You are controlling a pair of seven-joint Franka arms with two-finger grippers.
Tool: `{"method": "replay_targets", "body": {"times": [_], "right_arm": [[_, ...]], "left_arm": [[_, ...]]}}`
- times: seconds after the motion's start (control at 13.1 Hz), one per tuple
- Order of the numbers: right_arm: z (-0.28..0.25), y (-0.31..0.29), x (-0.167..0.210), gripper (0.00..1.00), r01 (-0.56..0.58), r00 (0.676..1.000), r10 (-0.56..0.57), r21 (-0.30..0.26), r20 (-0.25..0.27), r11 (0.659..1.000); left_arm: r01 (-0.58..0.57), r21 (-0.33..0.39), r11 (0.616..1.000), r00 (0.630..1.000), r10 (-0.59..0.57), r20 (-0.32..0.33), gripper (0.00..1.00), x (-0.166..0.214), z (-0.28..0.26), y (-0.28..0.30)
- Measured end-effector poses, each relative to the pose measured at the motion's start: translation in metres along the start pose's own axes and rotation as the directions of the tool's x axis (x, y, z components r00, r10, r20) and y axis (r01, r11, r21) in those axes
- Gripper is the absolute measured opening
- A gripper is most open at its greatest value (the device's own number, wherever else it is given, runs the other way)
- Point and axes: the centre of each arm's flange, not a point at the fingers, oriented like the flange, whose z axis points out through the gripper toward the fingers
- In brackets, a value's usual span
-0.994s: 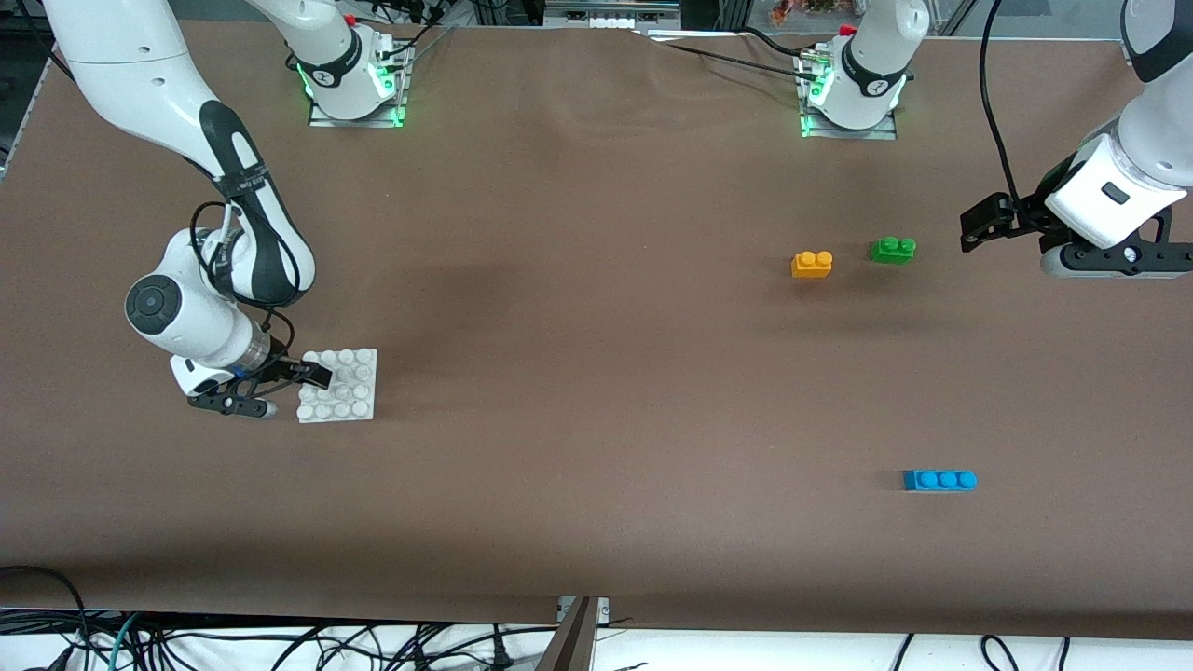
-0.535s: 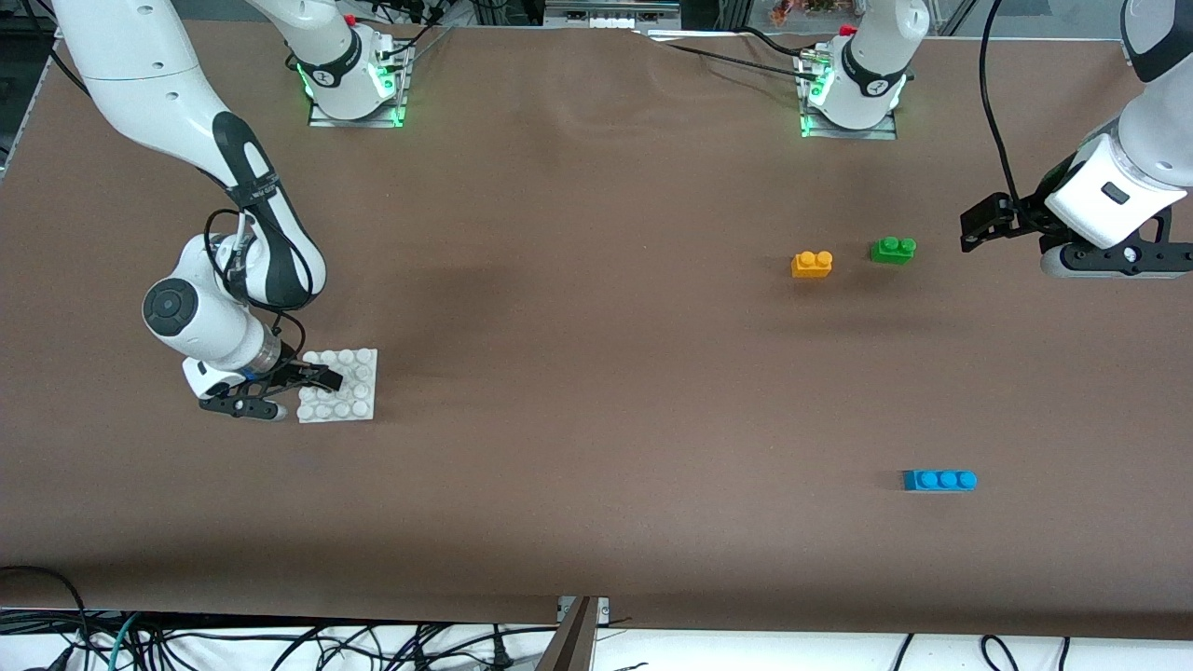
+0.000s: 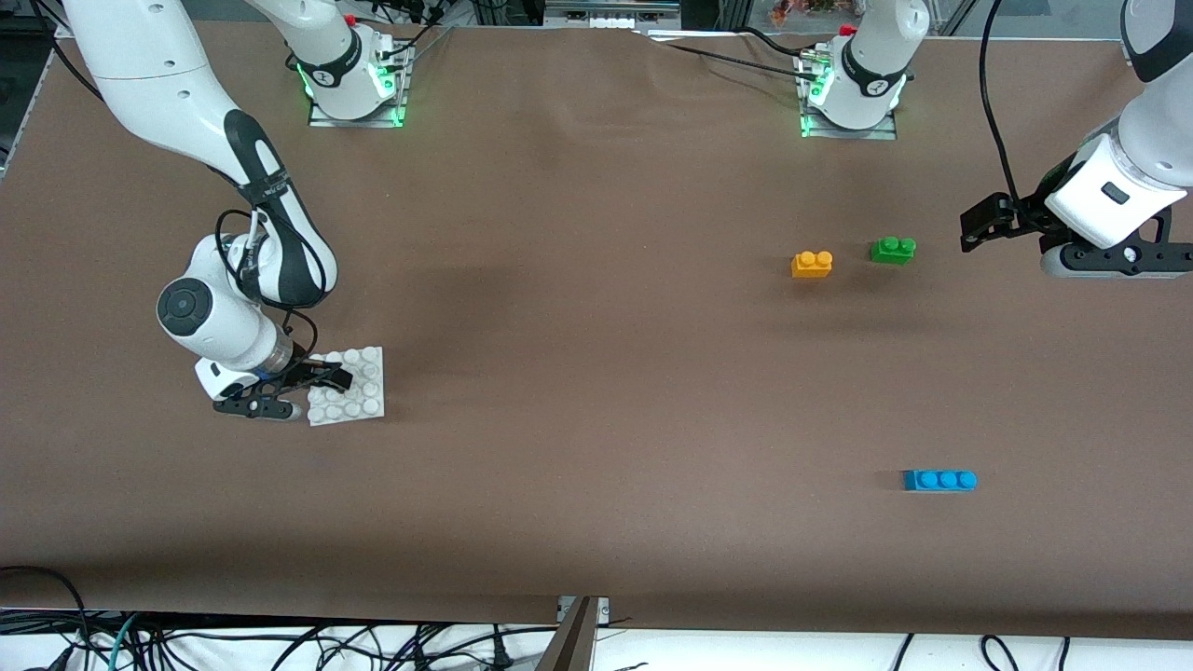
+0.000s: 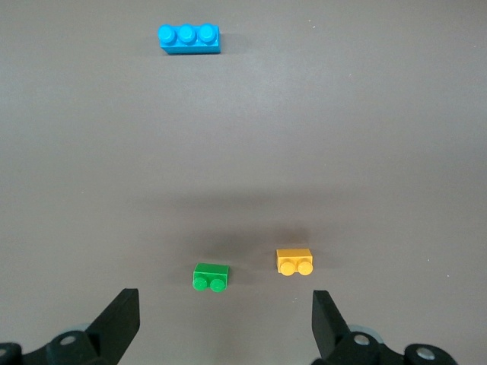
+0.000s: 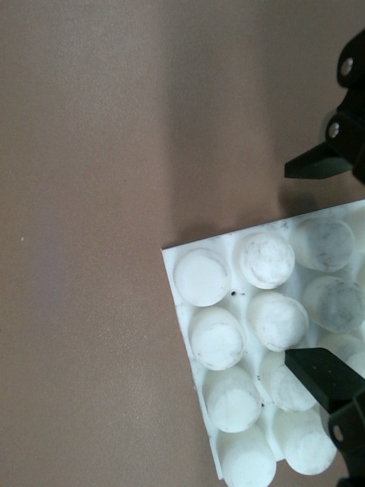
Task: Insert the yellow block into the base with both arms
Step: 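Lower the right gripper and grasp the white base plate's edge, then slide the white base plate with the right gripper toward the table's middle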
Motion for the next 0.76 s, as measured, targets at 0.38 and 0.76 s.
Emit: {"method": "replay_targets", "body": {"times": [0.38,0.76], "right_arm": [[0.0017,0.0001,0.0003,0.80,-0.002,1.000,0.002,0.004,0.001,1.000],[0.0095,-0.0048,0.0000,0.80,-0.012,1.000,0.012,0.015,-0.007,1.000]], "left_arm": [[0.000,0.000,1.000,1.000,0.000,0.000,1.00,0.0000,0.0000,0.0000],[0.000,0.000,1.000,1.000,0.000,0.000,1.00,0.0000,0.0000,0.0000]]}}
